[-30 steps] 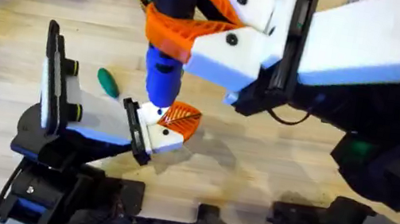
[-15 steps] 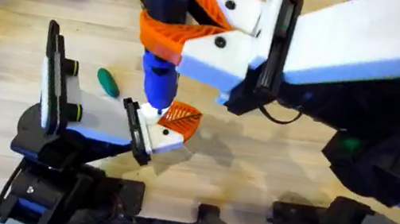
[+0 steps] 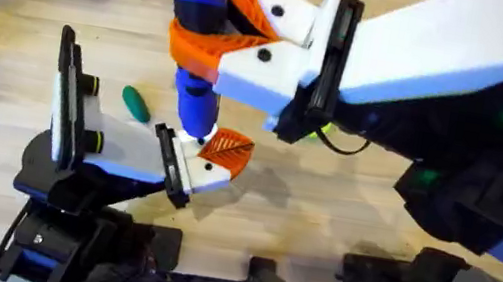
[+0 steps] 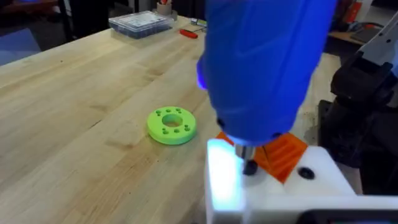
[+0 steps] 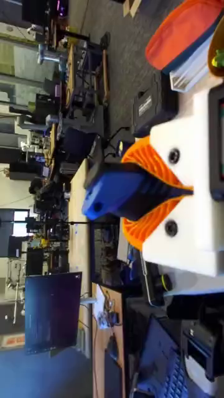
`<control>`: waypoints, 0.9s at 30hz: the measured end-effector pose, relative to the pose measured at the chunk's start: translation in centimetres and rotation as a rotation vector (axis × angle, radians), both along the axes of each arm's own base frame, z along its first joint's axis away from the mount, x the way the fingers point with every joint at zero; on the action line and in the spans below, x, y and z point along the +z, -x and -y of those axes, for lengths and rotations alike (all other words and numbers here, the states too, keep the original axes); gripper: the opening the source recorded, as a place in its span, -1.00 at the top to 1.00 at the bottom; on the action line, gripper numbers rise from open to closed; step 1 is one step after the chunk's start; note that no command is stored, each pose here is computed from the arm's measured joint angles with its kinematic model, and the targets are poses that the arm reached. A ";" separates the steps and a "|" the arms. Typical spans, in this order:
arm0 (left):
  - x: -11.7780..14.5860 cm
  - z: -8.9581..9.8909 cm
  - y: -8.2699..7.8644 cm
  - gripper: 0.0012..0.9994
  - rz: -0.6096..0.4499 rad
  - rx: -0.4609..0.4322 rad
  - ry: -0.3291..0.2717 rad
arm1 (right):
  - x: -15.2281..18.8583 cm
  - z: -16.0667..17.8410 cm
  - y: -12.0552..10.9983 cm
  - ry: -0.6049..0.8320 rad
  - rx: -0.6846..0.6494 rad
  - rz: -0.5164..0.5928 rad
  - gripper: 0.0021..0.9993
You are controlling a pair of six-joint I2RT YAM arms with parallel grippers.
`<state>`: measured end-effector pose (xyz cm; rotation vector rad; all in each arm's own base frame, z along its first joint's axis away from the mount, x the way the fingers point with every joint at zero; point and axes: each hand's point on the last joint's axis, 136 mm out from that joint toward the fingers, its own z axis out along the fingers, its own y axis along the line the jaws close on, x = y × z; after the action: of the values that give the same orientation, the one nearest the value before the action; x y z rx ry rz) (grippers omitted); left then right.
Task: Pick up the gripper from the table and insert it into the empty holder that is missing its gripper. Then pick up a screw, insert it into the mounting hole, and use the screwdriver to tighten it. Finally, clean up the table by picking up the vegetable and placing it into the bucket.
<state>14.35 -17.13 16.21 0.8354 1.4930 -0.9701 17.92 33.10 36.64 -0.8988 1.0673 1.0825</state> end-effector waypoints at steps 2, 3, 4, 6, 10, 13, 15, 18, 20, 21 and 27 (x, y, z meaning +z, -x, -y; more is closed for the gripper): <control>0.0 0.0 0.0 0.98 0.000 0.000 0.000 | -0.1 -0.1 0.0 0.002 0.002 -0.002 0.94; 0.0 0.0 0.0 0.98 0.000 0.000 0.000 | -0.1 -0.1 0.1 0.002 0.003 -0.002 0.94; 0.0 0.0 0.0 0.98 0.000 0.000 0.000 | -0.1 -0.1 0.1 0.002 0.003 -0.002 0.94; 0.0 0.0 0.0 0.98 0.000 0.000 0.000 | -0.1 -0.1 0.0 0.002 0.002 -0.002 0.94; 0.0 0.0 0.0 0.98 0.000 0.000 0.000 | 0.5 0.1 0.2 -0.019 0.003 0.013 0.94; 0.0 0.0 0.0 0.98 0.000 0.000 0.000 | 0.5 0.1 0.2 -0.020 0.003 0.013 0.94; 0.0 0.0 0.0 0.98 0.000 0.000 0.000 | 0.5 0.1 0.2 -0.019 0.003 0.013 0.94; 0.0 0.0 0.0 0.98 0.000 0.000 0.000 | 0.5 0.1 0.2 -0.019 0.004 0.013 0.94; 0.0 0.0 0.0 0.98 0.000 0.000 0.000 | 0.5 0.0 0.3 -0.018 0.011 0.015 0.94; 0.0 0.0 0.0 0.98 0.000 0.000 0.000 | 0.5 0.0 0.4 -0.017 0.015 0.015 0.94; 0.0 0.0 0.0 0.98 0.000 0.000 0.000 | 0.5 0.0 0.6 -0.014 0.026 0.018 0.94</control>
<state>14.34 -17.13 16.21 0.8356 1.4929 -0.9702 17.36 33.12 37.10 -0.9113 1.0345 1.1004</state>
